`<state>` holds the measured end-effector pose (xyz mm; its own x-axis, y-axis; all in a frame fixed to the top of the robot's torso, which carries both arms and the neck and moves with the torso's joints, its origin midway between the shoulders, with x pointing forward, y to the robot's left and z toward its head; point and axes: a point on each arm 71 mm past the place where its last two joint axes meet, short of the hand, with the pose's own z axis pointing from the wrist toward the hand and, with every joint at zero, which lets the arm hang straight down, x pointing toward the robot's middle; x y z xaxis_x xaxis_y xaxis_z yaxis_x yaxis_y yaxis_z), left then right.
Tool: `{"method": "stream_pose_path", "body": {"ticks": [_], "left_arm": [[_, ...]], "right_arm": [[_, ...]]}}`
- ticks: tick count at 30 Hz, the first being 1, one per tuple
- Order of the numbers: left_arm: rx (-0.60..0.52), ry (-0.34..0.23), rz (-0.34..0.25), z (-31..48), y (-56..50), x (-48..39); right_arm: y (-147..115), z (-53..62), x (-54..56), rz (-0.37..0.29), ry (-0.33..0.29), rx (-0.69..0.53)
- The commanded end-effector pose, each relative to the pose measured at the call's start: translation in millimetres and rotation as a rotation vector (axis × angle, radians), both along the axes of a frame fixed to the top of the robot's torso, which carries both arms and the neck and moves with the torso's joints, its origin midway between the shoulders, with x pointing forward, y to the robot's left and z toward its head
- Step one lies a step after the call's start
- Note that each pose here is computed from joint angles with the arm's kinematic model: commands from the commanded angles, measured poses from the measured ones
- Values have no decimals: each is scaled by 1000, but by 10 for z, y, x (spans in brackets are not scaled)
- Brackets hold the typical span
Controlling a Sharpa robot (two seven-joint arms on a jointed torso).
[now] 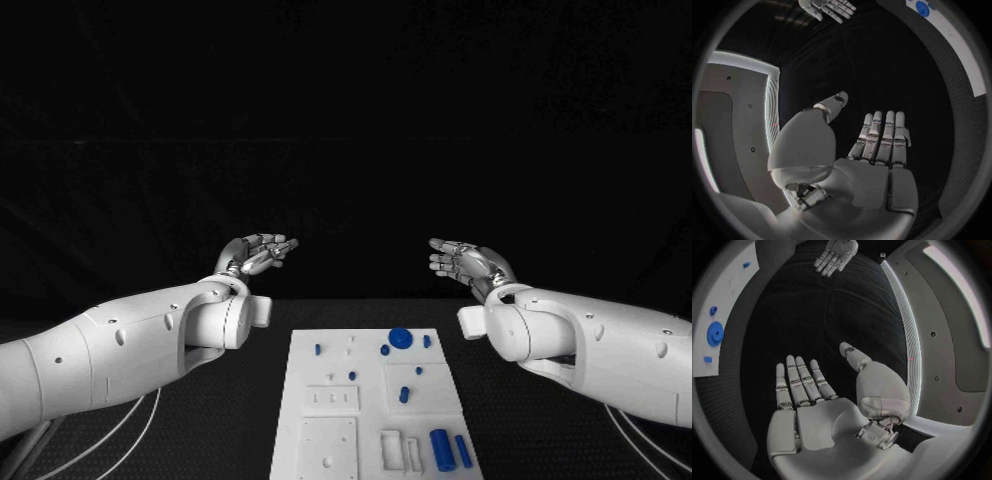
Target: Assemble the parts on the task board
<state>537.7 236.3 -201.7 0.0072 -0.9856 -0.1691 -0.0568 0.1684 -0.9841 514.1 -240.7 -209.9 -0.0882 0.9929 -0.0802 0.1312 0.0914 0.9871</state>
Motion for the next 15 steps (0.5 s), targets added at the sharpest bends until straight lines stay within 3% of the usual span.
{"method": "stream_pose_path", "body": {"ticks": [1,8,9,15], "left_arm": [[13,74,-78,-10,-33,53],[17,76,-79,-3,-25,64],[4,97,-123,-26,-60,37],[23,93,-161,-46,-60,3]], "right_arm": [[25,-43,35,159,138,3],[-44,-12,90,184,171,-17],[-97,16,184,233,42,-302],[-78,26,231,306,-67,-553]]}}
